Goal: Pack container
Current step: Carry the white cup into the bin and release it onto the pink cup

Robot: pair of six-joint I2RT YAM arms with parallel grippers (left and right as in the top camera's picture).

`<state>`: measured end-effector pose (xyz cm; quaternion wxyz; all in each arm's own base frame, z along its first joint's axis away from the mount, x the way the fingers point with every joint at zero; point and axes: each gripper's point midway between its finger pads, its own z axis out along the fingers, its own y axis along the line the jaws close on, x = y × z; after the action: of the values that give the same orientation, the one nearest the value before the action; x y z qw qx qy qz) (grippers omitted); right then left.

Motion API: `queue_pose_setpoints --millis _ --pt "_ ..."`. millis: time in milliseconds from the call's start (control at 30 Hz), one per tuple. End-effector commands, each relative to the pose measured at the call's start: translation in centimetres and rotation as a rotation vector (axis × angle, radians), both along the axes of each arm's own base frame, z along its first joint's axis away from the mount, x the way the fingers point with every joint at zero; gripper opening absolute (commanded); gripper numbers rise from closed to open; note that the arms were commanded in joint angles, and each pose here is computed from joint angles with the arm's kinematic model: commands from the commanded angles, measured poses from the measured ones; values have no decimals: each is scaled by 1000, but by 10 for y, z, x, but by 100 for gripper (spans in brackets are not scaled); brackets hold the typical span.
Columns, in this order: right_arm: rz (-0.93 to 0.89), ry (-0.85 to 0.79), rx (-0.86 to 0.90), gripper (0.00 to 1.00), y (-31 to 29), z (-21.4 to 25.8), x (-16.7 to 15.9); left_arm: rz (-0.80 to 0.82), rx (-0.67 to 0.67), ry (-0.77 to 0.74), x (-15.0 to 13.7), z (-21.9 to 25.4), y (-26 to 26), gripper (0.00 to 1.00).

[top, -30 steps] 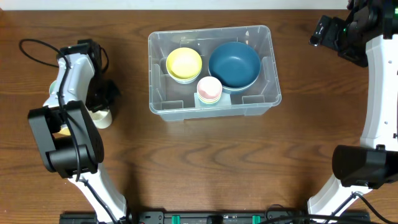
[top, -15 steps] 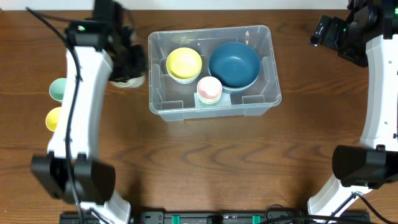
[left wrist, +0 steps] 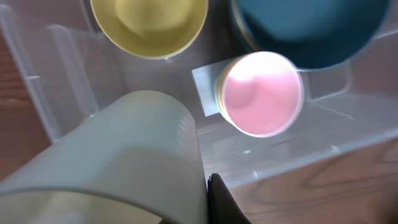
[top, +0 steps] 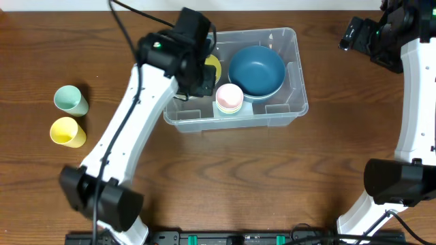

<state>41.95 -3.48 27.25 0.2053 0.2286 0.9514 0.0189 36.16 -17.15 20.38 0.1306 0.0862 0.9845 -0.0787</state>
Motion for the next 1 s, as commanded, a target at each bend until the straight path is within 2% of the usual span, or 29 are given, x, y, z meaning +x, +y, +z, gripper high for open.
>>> queue_pose_setpoints --millis 0,233,433,967 --pt "-12 -24 4 99 0 10 -4 51 45 63 5 -27 7 6" --pt "-12 -24 4 99 0 10 -4 123 84 188 1 -65 8 6" --pt "-12 -24 4 99 0 10 -4 124 115 245 -4 -80 11 6" --pt "-12 -24 4 99 0 10 -4 142 123 266 -10 -142 14 6"
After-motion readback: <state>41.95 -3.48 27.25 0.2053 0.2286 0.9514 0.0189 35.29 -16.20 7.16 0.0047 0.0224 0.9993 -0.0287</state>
